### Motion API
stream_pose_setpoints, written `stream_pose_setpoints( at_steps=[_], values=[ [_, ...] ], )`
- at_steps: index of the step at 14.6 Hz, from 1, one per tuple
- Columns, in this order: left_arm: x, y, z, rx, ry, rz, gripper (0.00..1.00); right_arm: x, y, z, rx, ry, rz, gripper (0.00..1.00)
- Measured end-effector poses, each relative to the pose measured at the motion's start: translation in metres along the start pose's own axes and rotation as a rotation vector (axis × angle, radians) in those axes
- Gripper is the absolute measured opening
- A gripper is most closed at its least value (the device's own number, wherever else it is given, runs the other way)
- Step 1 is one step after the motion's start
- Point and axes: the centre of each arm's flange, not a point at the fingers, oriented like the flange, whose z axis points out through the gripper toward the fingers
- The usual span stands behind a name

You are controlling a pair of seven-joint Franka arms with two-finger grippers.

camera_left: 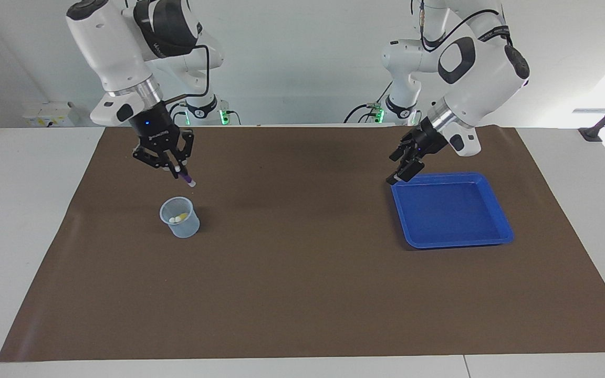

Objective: Transfer and insert pens with both arms

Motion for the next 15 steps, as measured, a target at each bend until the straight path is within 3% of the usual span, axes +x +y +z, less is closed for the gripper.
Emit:
stream_pose_setpoints(
  at_steps=[3,7,13,15],
  values=[
    [0.03,-0.025,-0.029,0.133,0.061,0.238,1.0,0.002,0.002,0.048,-0.044,-0.063,-0.07,0.18],
    [0.038,-0.035,-0.066,0.301,0.15,0.537,1.0,0.005,0.006,0.069,-0.057,-0.063,-0.083,0.18],
    [0.04,-0.052,-0.124,0.466,0.128,0.933,1.0,-0.006,0.006,0.087,-0.061,-0.059,-0.076,0.18],
    [0.037,-0.056,-0.133,0.477,0.108,0.996,1.0,-0.008,0.005,0.088,-0.061,-0.06,-0.075,0.32]
  ],
)
